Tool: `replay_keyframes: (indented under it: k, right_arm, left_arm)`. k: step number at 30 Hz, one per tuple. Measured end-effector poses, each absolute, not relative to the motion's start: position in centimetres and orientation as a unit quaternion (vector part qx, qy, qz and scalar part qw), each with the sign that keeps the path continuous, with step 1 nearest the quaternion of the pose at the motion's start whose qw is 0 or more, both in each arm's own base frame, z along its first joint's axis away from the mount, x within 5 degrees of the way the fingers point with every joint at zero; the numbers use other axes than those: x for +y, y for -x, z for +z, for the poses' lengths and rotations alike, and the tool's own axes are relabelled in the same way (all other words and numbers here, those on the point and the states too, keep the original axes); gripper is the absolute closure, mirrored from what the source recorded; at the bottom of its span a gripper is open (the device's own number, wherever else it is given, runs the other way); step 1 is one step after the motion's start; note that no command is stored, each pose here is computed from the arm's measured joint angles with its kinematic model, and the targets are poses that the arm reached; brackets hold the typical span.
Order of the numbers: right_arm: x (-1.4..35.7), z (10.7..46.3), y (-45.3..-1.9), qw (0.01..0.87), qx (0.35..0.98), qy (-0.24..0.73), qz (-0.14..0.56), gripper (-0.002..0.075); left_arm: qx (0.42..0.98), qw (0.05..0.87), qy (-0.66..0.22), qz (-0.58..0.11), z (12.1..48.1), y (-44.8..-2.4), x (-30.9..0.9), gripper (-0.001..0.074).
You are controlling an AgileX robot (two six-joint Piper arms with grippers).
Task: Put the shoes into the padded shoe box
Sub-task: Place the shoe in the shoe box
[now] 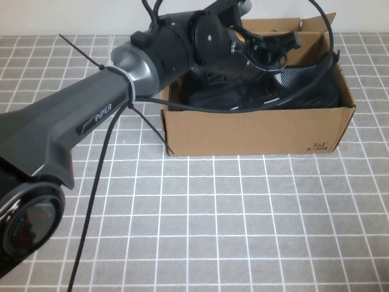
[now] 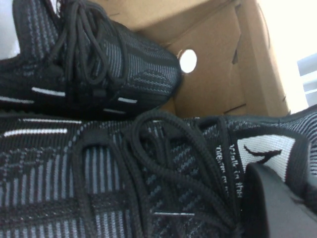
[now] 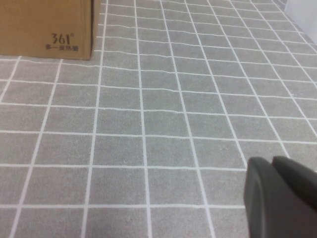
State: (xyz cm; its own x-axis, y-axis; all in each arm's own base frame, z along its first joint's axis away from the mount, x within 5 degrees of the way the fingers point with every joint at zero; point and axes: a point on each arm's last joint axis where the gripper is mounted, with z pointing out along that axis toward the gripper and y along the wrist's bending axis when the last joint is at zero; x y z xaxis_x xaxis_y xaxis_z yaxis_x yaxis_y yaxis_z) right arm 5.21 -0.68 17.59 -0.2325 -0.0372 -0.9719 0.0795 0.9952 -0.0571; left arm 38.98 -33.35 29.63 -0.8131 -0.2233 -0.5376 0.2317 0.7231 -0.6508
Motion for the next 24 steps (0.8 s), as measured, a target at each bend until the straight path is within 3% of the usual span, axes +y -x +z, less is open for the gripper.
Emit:
replay_keyframes:
  k: [24]
  right_arm:
    - [-0.7,17.6,-5.2,0.619,0.784,-0.014,-0.047,0.0731]
  left_arm:
    - [0.901,0.306,-0.031,-0.306,28.8,-39.6,-31.8,0.0735]
